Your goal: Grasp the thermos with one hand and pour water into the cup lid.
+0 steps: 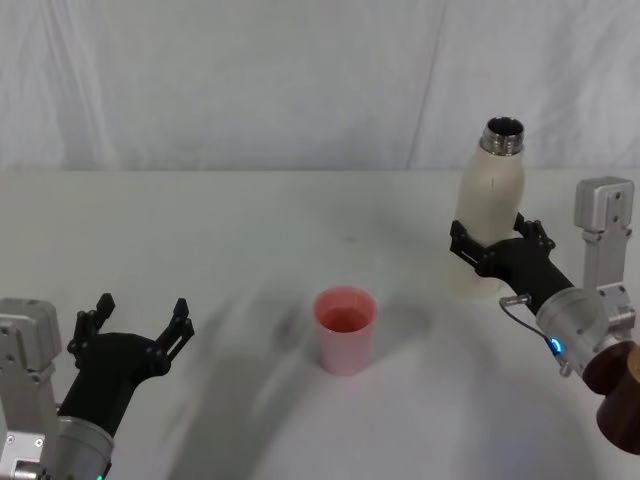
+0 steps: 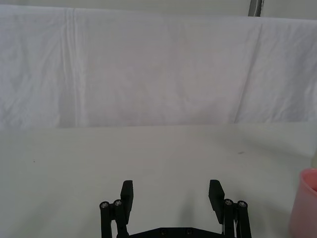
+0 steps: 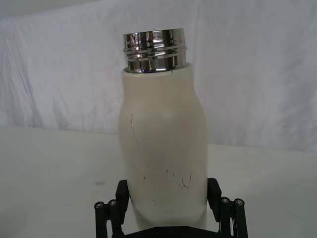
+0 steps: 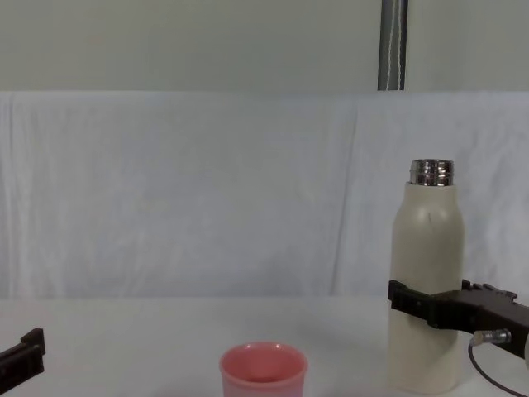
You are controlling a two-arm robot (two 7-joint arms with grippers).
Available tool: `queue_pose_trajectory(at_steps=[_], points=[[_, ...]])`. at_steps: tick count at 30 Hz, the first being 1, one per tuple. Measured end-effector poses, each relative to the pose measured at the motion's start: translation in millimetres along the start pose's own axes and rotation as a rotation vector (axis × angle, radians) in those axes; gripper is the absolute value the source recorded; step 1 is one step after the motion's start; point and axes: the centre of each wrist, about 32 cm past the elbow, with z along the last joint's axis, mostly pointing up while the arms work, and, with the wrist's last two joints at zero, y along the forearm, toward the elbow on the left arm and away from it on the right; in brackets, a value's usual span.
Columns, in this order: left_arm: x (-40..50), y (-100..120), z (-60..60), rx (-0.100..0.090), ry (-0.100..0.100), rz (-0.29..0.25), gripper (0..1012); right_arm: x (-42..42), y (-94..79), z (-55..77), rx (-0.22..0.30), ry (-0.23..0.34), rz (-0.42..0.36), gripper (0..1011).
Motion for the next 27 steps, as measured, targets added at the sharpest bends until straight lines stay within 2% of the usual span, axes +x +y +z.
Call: queue_pose_trajectory(at_steps=[10,27], points=[[0.0,0.0,0.0,0.000,0.000,0.000,1001,-0.8,6.5,-1.0,-0.004,-0.004,0.002,1003],[0.0,0.0,0.0,0.000,0.000,0.000,1001,-1.0,5.9,-1.2,-0.005,-0.005,0.002,995]])
